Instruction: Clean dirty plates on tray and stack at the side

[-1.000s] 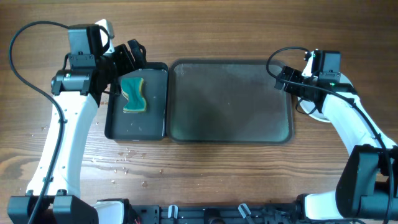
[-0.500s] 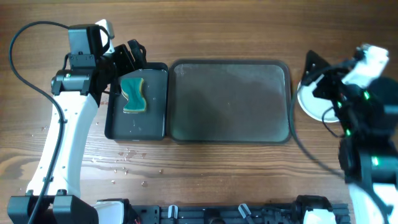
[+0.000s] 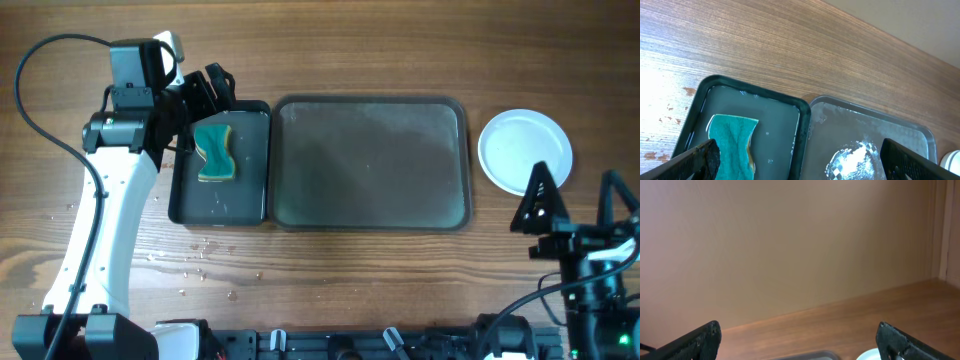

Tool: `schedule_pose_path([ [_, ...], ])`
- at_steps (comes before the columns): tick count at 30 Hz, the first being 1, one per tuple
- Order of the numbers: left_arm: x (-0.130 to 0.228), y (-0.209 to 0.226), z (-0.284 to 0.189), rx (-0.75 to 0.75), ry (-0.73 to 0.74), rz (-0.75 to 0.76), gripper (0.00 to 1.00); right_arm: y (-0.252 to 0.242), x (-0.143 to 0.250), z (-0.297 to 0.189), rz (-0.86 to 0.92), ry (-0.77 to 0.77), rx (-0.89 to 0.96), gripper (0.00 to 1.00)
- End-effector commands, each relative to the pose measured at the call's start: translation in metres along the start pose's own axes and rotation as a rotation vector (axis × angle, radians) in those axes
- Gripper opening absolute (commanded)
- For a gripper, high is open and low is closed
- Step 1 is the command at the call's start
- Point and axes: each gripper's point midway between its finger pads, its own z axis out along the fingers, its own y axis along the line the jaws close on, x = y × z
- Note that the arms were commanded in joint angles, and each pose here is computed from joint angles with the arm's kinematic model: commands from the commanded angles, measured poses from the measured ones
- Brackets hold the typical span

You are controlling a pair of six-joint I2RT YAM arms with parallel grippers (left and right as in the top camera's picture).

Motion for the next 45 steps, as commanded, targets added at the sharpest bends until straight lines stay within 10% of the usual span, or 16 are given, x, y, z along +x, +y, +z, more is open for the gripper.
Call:
schedule_pose_path([
  [1,0.001,-0.004,0.001,0.017,0.006,-0.006,1.00,-0.012,0.032,0.002,-0.016,0.006,0.019,1.00],
  [16,0.001,-0.004,0.001,0.017,0.006,-0.006,1.00,0.011,0.061,0.009,-0.151,-0.452,-0.251,1.00],
  [32,0.001,-0.004,0.001,0.017,0.006,-0.006,1.00,-0.032,0.209,0.048,-0.333,0.029,-0.125,1.00],
  [45,0.001,-0.004,0.001,0.017,0.006,-0.006,1.00,-0.034,0.210,0.048,-0.370,0.035,-0.117,1.00],
])
